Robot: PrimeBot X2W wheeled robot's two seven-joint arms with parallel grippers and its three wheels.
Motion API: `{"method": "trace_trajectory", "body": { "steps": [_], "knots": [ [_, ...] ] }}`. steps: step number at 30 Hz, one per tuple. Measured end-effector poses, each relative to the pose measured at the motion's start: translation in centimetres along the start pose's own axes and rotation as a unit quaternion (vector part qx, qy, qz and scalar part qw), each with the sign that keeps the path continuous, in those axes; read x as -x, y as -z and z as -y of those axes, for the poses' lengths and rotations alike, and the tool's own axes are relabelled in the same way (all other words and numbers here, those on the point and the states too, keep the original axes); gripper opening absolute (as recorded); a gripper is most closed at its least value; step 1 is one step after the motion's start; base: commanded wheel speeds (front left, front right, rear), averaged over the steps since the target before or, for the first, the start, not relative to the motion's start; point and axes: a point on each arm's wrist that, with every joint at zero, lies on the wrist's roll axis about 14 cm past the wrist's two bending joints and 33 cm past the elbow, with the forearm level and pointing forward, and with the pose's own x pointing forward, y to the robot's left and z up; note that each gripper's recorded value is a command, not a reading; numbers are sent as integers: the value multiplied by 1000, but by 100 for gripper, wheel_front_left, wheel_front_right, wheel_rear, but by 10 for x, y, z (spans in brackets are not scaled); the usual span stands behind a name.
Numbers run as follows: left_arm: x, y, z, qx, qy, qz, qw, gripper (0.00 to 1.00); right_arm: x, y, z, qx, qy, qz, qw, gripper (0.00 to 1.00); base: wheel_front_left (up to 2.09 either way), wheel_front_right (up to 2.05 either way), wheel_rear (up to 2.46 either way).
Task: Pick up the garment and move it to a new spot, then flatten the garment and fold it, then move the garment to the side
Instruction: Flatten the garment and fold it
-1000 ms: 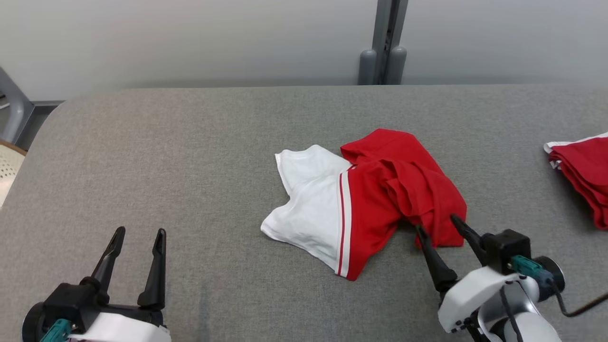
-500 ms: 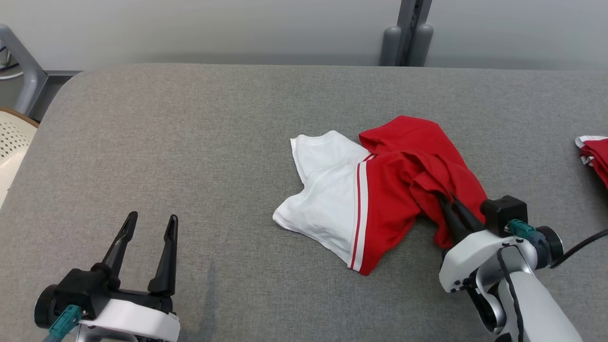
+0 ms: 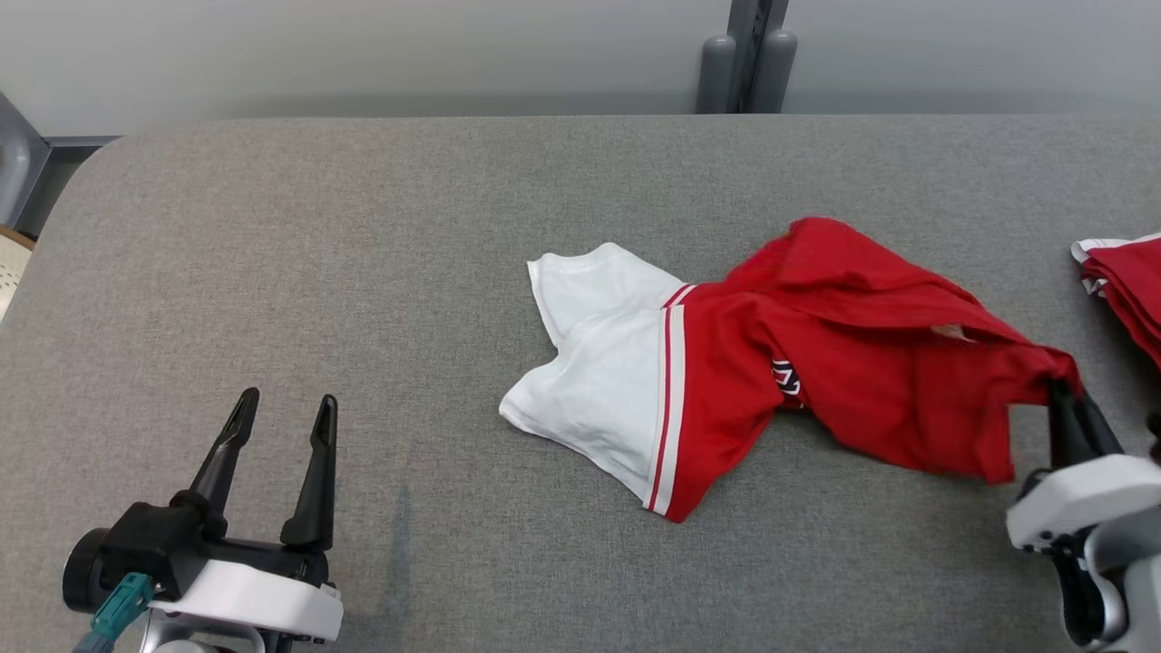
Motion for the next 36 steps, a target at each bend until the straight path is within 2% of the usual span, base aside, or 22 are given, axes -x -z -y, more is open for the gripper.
{"method": "trace_trajectory", "body": {
  "steps": [5,8,9,10,11,16,21,24,28,36],
  "knots": [
    [-2,1,1,1,1,0,1000,100,23,39,49,-37,77,-53,995,0,0,0,0],
    [-4,3,2,2,2,-2,1000,100,36,65,58,-52,99,-87,990,0,0,0,0],
    [-4,4,2,3,2,-3,1000,100,38,71,59,-58,103,-96,988,27,0,0,0],
    [-5,4,2,3,3,-3,1000,100,40,76,59,-60,105,-102,987,85,0,0,0],
    [-5,4,3,3,3,-3,1000,100,42,79,58,-62,105,-105,987,100,0,0,0],
    [-8,4,5,2,7,-1,1000,100,35,65,44,-55,84,-70,992,100,0,0,0],
    [-8,-1,5,-1,8,7,1000,100,24,12,16,-26,32,17,999,100,0,0,0],
    [-2,-2,5,-2,5,8,1000,100,34,-20,-6,-5,-4,59,998,100,0,0,0],
    [3,-8,6,-4,4,15,1000,100,47,-40,-20,11,-27,75,997,100,0,0,0],
    [17,-13,9,-5,4,19,1000,100,75,-49,-34,15,-47,70,996,100,0,0,0]
  ]
}}
